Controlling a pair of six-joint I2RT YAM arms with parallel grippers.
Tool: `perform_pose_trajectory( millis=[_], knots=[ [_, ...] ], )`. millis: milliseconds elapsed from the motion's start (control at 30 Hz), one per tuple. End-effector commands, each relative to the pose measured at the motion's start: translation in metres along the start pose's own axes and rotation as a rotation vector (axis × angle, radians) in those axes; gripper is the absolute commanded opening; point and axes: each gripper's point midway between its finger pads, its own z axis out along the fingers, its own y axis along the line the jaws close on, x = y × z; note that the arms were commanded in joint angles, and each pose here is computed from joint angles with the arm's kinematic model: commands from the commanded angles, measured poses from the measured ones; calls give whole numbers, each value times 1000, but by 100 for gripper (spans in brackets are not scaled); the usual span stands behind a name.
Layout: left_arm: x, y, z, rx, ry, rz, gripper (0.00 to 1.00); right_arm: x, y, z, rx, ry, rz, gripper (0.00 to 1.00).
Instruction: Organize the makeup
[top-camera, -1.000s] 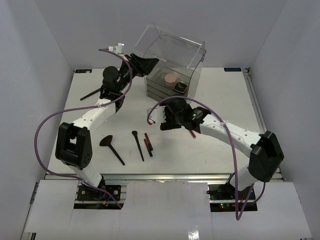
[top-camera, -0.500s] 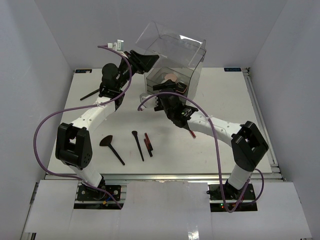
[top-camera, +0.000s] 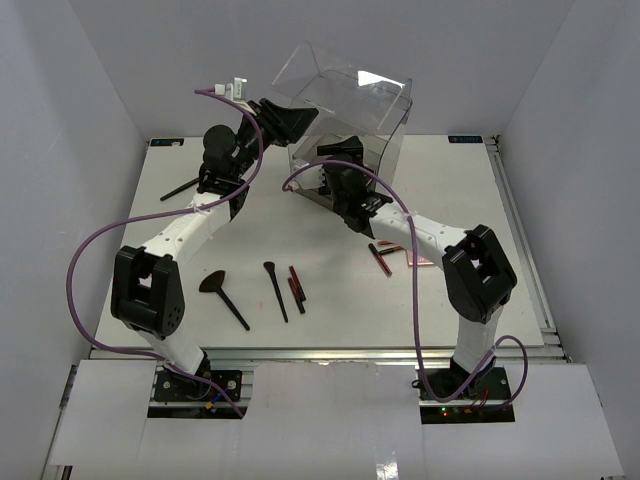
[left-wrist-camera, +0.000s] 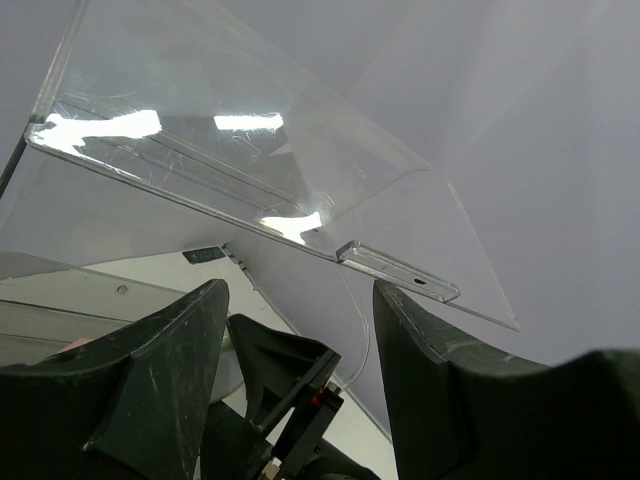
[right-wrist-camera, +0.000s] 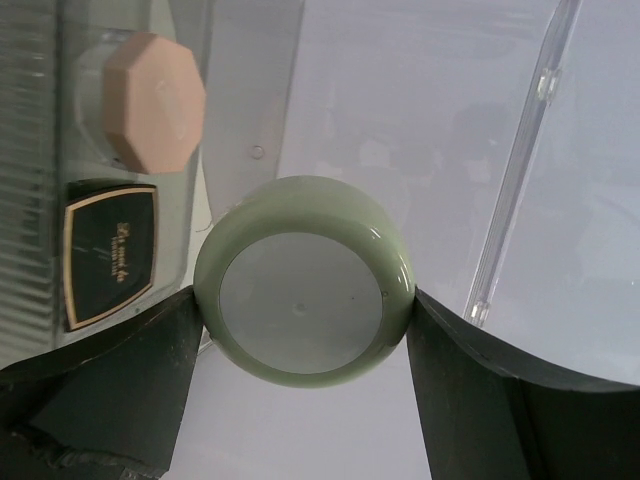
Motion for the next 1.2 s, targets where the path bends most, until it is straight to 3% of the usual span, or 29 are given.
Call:
perform_pose_trajectory(
  millis=[0, 100, 133, 200, 600, 867, 900, 1033, 1167],
  knots=[
    [-22, -17, 3, 40, -39, 31, 71, 10, -35, 9, 101, 58, 26, 39],
    [-23, -19, 2, 42, -40, 35, 71, 13, -30, 14, 89, 76, 20, 82],
    [-23, -19, 2, 41, -40, 35, 71, 12, -29, 15, 84, 76, 18, 89],
    [-23, -19, 2, 42, -41, 35, 71, 12, -27, 16, 75, 76, 15, 95],
    [-22, -18, 3, 45, -40, 30, 71, -1, -30, -7, 12, -13, 76, 97],
    [-24, -19, 4, 43, -45, 31, 71, -48, 21, -84, -271, -429, 14, 98],
    [-24, -19, 3, 43, -44, 32, 71, -57, 38, -100, -344, -527, -5, 98],
    [-24, -19, 3, 41, -44, 32, 71, -64, 64, -144, -496, -702, -30, 99],
    [-24, -20, 2, 41, -43, 29, 71, -62, 104, -198, -767, -821, 8, 100]
  ],
)
